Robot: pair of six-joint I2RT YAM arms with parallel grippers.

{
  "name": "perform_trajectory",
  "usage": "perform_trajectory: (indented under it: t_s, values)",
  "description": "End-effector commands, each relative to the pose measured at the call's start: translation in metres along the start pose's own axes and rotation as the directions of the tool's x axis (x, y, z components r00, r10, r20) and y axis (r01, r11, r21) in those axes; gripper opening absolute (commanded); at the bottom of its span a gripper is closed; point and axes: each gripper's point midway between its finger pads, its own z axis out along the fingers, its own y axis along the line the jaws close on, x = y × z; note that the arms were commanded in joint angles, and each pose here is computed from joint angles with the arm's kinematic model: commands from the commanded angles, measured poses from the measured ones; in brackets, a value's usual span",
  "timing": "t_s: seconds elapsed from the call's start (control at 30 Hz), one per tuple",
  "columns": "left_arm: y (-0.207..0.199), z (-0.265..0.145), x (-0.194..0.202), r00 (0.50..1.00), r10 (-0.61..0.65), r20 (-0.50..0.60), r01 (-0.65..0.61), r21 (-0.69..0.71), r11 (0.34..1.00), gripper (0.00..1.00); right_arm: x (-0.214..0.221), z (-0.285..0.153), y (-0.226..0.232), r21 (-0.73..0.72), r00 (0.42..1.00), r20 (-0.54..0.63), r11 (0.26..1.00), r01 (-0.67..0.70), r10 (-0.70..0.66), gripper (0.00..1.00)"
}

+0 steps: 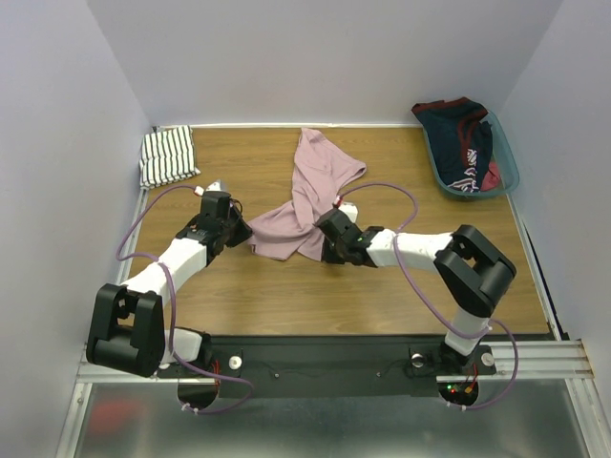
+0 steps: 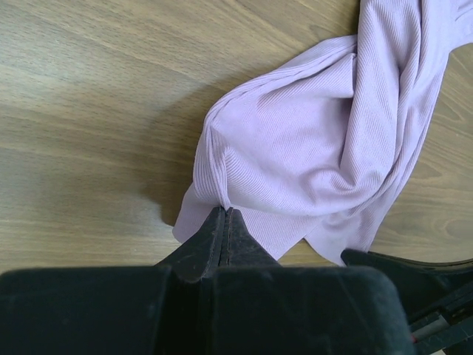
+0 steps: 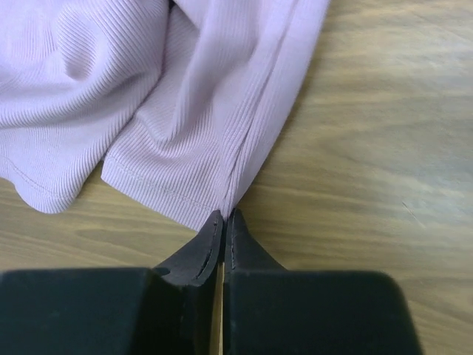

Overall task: Fold and stack the tank tops
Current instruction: Flatten the tank top out

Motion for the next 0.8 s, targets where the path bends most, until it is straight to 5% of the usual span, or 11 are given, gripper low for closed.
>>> perform_trajectory:
  t_s: [0.0,0.33,0.77]
  values:
    - [-0.019,-0.010,-0.019,0.999,-0.002,0.051,-0.002,0.068,0.998,0.00,-0.025,-0.029,0.003,-0.033,0.995,0.100,0.999,-0.022,0.025,0.00]
    - [-0.065,-0.055,-0.055,0.991,0.032,0.132,-0.059,0.208,0.976,0.00,-0.118,-0.142,-0.011,-0.120,0.936,0.340,0.991,-0.054,0.092,0.00]
    - [-0.156,-0.187,-0.144,0.924,-0.048,0.380,-0.140,0.451,0.881,0.00,-0.236,-0.290,-0.022,-0.156,0.749,0.648,0.987,-0.048,0.139,0.00]
